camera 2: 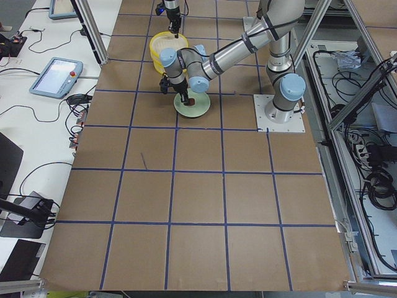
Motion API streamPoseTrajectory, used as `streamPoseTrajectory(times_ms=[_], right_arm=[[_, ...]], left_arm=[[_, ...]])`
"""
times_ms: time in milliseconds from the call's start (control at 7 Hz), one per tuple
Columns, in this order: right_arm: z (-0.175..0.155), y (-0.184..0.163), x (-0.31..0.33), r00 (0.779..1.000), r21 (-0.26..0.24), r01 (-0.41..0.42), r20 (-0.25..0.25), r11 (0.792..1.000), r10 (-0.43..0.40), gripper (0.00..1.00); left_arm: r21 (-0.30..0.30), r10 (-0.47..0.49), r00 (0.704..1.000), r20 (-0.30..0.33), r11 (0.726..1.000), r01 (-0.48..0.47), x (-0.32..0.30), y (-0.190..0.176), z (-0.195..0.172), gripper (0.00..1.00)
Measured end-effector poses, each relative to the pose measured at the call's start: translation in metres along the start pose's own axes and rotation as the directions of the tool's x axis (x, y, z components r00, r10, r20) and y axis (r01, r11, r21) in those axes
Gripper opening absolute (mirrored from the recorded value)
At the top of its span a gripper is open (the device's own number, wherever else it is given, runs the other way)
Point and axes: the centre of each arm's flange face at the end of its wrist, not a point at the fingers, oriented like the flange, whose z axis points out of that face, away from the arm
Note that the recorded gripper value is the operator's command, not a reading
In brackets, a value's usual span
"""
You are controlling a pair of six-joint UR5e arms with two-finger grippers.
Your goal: Stack buns with steamer
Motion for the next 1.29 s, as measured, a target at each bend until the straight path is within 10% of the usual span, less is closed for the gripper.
streamPoseTrajectory(times_ms=[429,571,857,1143,1286], right_arm=[[0.007,-0.001,-0.001,1.0,-0.006,0.014,-0.009,1.0,-0.014,0.11],[0.008,-0.001,-0.001,1.0,-0.008,0.014,-0.012,1.0,-0.014,0.12],[0.008,0.0,0.0,1.0,-0.01,0.013,-0.016,1.0,-0.013,0.32],[0.008,0.001,0.001,1.0,-0.01,0.012,-0.017,1.0,-0.012,0.85],[0.007,0.001,0.001,1.0,-0.01,0.012,-0.017,1.0,-0.012,0.94]], left_arm=[[-0.125,-0.192,0.933,-0.303,0.979,0.161,0.013,0.002,-0.02,0.16],[-0.213,-0.291,0.86,-0.419,0.952,0.219,0.024,0.004,-0.026,0.15],[-0.447,-0.572,0.608,-0.55,0.817,0.364,0.048,0.002,-0.04,0.18],[-0.598,-0.713,0.437,-0.548,0.699,0.392,0.064,0.002,-0.056,0.2],[-0.67,-0.771,0.351,-0.531,0.636,0.384,0.074,0.0,-0.065,0.2]])
